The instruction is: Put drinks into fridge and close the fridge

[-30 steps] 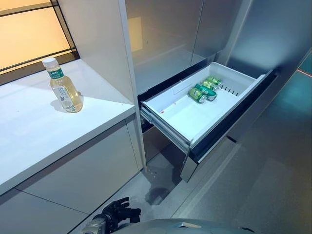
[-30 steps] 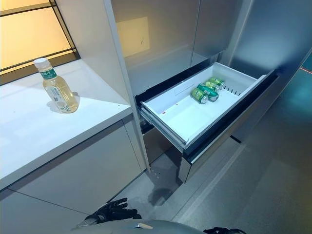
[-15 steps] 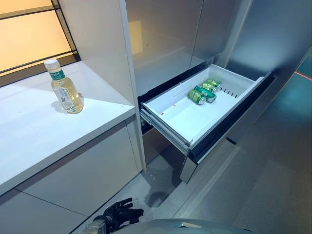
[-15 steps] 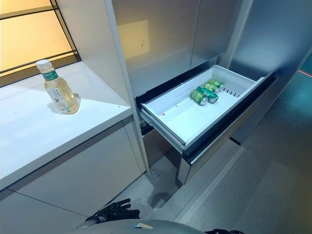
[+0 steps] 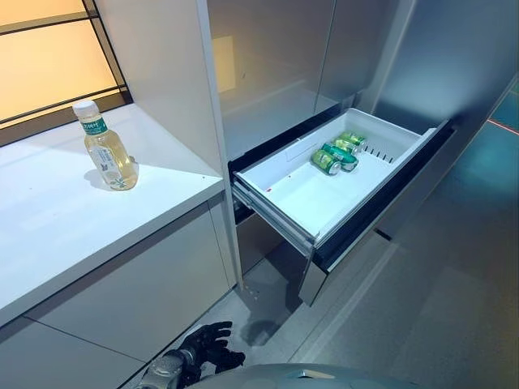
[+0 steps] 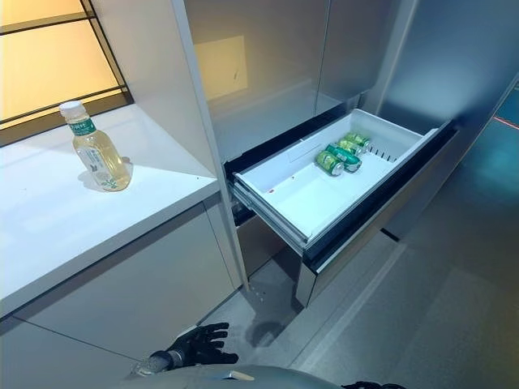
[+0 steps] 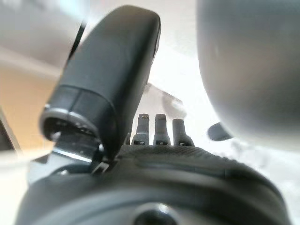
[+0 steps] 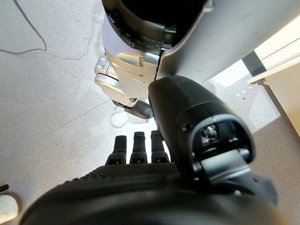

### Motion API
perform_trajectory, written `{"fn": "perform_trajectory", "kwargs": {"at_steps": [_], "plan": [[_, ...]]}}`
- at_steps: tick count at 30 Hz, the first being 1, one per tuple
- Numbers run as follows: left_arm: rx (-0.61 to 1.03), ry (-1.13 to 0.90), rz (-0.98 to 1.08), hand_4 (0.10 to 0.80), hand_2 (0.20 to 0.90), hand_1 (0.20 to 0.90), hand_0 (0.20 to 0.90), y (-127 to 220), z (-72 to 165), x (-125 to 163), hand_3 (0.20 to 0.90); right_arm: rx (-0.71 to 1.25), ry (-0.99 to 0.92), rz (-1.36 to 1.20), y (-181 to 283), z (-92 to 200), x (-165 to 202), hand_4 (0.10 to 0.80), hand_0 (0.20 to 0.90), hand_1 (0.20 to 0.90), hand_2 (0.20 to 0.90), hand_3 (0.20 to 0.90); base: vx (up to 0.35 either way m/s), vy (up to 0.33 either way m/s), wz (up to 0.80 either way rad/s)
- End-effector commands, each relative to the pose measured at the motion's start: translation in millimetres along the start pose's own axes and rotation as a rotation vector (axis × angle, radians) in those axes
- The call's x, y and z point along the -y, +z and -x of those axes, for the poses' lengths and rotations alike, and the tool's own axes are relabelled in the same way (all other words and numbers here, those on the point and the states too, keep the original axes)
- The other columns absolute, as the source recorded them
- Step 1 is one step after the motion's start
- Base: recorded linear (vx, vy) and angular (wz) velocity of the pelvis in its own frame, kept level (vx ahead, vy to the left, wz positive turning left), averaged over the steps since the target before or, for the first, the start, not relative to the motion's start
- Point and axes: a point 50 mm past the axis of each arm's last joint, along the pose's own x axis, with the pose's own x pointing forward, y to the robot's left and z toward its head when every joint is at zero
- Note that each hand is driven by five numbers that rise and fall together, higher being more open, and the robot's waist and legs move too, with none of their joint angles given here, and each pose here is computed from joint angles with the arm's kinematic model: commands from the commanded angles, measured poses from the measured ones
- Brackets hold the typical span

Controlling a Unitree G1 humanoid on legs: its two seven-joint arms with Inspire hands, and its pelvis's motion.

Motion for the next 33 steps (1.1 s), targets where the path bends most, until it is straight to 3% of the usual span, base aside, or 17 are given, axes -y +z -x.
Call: {"fn": "perform_trajectory", "kwargs": {"at_steps": [1, 8, 15, 25, 33], "plan": [[0.245, -0.007, -0.268, 0.8, 0.9, 0.9, 0.9, 65, -10, -5, 0.9, 0.082, 0.089, 0.046, 33, -1, -14, 0.8, 0.9, 0.9, 0.9, 0.9, -0.022, 0.013, -0.08], [0.471, 0.031, -0.573, 0.8, 0.9, 0.9, 0.9, 134, -1, -10, 0.9, 0.094, 0.085, 0.084, 38, 1, -7, 0.8, 0.9, 0.9, 0.9, 0.9, -0.019, 0.007, -0.05], [0.746, 0.042, -0.765, 0.8, 0.9, 0.9, 0.9, 207, 36, -16, 0.9, 0.09, 0.073, 0.084, 35, 2, -2, 0.8, 0.9, 0.9, 0.9, 0.9, 0.0, 0.0, 0.0], [1.025, 0.025, -0.836, 0.8, 0.9, 0.9, 0.9, 242, 75, -2, 0.9, 0.101, 0.056, 0.057, 33, -1, -12, 0.8, 0.9, 0.9, 0.9, 0.9, -0.008, 0.003, 0.01], [1.258, -0.167, -0.735, 0.8, 0.9, 0.9, 0.9, 267, 148, 1, 0.9, 0.125, 0.041, 0.014, 30, -1, -14, 0.8, 0.9, 0.9, 0.9, 0.9, -0.038, -0.009, 0.08]]}}
